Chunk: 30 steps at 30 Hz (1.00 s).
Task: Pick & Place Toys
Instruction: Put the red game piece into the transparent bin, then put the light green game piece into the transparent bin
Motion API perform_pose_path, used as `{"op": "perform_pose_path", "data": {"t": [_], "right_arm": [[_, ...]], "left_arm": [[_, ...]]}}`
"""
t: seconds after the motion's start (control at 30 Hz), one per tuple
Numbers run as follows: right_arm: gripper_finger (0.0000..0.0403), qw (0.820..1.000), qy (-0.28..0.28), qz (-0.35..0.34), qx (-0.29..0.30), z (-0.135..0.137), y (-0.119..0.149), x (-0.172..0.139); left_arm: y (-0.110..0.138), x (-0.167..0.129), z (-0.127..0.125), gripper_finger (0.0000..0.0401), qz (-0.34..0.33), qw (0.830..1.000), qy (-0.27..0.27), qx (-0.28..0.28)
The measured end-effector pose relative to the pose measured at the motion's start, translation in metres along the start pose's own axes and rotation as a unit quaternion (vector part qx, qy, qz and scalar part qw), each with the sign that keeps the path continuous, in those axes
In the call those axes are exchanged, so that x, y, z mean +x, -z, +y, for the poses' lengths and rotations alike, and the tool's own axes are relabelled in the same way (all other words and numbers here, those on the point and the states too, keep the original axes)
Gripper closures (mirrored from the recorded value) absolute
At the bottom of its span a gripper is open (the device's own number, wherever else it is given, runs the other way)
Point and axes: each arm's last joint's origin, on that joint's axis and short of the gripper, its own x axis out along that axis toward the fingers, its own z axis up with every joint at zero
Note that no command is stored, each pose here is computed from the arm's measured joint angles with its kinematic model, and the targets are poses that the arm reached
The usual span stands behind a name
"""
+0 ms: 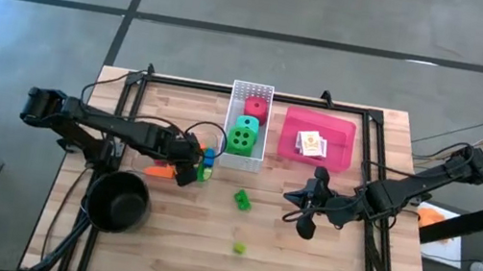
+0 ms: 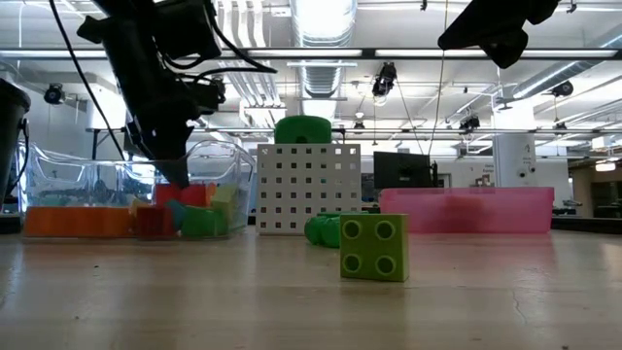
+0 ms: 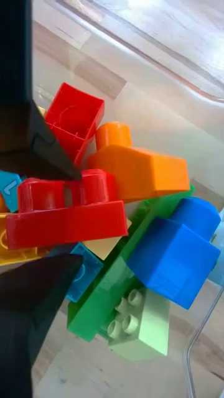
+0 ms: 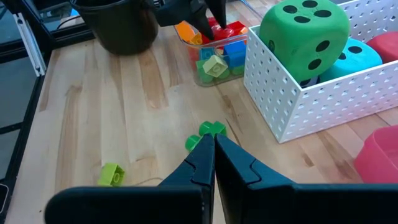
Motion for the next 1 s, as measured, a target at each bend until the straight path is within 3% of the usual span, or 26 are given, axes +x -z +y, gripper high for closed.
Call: {"op": "perform_pose_path", "data": {"t": [0.23, 0.47, 0.6, 0.83, 1.0], "right_arm": [[0.0395, 1.000, 0.000, 0.000, 0.000, 0.000, 0.000, 0.000], [0.0395, 1.000, 0.000, 0.000, 0.000, 0.000, 0.000, 0.000], [0.0395, 1.000, 0.000, 0.000, 0.000, 0.000, 0.000, 0.000], [0.0395, 1.000, 0.000, 0.000, 0.000, 0.000, 0.000, 0.000], [0.0395, 1.000, 0.000, 0.000, 0.000, 0.000, 0.000, 0.000]], "left_arm": [[0.000, 0.000, 0.000, 0.0146, -0.001, 1.000, -0.002, -0.001], [-0.005, -0.013, 0.000, 0.0140, -0.024, 0.999, 0.011, -0.032], [-0.013, -0.028, -0.008, 0.0139, -0.043, 0.998, 0.040, -0.023], [-0.015, -0.054, -0.041, 0.0139, -0.093, 0.988, 0.097, 0.074], [-0.005, -0.067, -0.074, 0.0139, -0.164, 0.959, 0.157, 0.171]]}}
